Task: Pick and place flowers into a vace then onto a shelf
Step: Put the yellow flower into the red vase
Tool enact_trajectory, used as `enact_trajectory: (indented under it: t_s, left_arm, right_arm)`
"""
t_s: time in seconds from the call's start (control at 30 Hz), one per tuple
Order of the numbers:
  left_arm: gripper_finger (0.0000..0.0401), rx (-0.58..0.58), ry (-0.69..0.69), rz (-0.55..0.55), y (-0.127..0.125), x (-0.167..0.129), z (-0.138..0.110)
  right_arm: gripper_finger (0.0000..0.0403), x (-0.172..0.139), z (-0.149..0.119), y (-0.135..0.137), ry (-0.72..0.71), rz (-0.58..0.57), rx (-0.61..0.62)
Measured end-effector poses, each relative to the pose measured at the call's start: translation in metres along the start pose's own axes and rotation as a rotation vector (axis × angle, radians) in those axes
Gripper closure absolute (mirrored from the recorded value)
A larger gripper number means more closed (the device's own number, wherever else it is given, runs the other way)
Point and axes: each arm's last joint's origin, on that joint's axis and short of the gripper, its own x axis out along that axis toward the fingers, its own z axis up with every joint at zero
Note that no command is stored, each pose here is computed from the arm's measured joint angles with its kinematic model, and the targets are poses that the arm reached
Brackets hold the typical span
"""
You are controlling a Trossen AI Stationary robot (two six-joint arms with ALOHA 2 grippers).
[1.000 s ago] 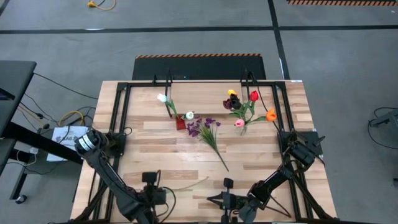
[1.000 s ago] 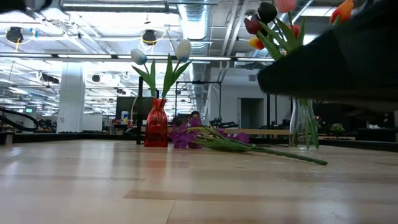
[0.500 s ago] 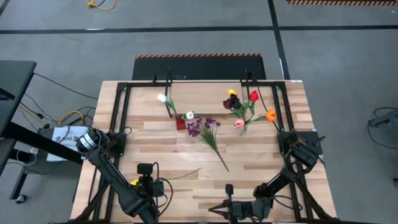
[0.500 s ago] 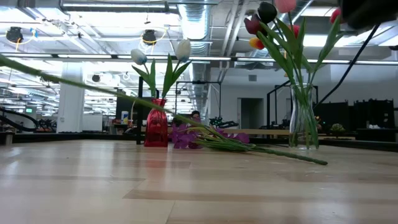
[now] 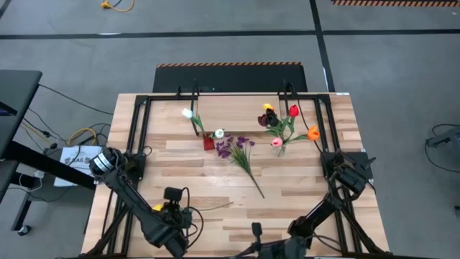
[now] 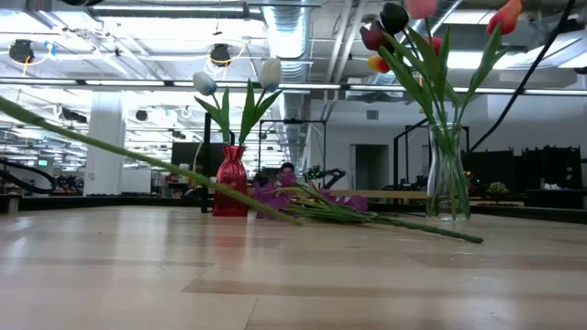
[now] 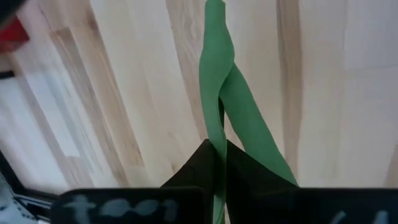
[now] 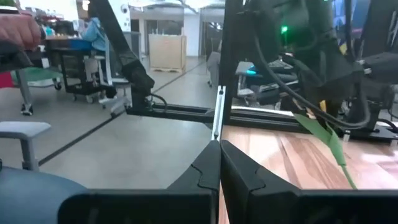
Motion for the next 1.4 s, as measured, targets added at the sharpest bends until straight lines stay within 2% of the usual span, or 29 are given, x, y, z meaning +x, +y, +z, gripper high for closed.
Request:
enact_trajectory:
  t_s: [0.33, 0.53, 0.8, 1.0, 1.4]
  left_arm:
    - [0.0401, 0.077, -0.079, 0.022, 0.000, 0.000, 0.006]
    - [0.0401, 0.114, -0.113, 0.029, -0.001, 0.000, 0.008]
    - [0.0401, 0.206, -0.130, 0.024, -0.003, -0.001, 0.009]
    - [0.0401, 0.224, -0.139, 0.040, -0.003, -0.001, 0.009]
    - [0.0401, 0.237, -0.153, 0.045, -0.007, -0.003, 0.007]
  right_arm:
    - [0.0403, 0.024, 0.007, -0.007, 0.104, -0.041, 0.039]
    - [0.0403, 0.035, 0.010, -0.010, 0.182, -0.051, 0.015]
    - [0.0403, 0.060, 0.018, -0.031, 0.311, -0.110, -0.128]
    - [0.0403, 0.068, 0.019, -0.043, 0.311, -0.142, -0.120]
    - [0.0403, 0.065, 0.017, -0.040, 0.333, -0.132, -0.136]
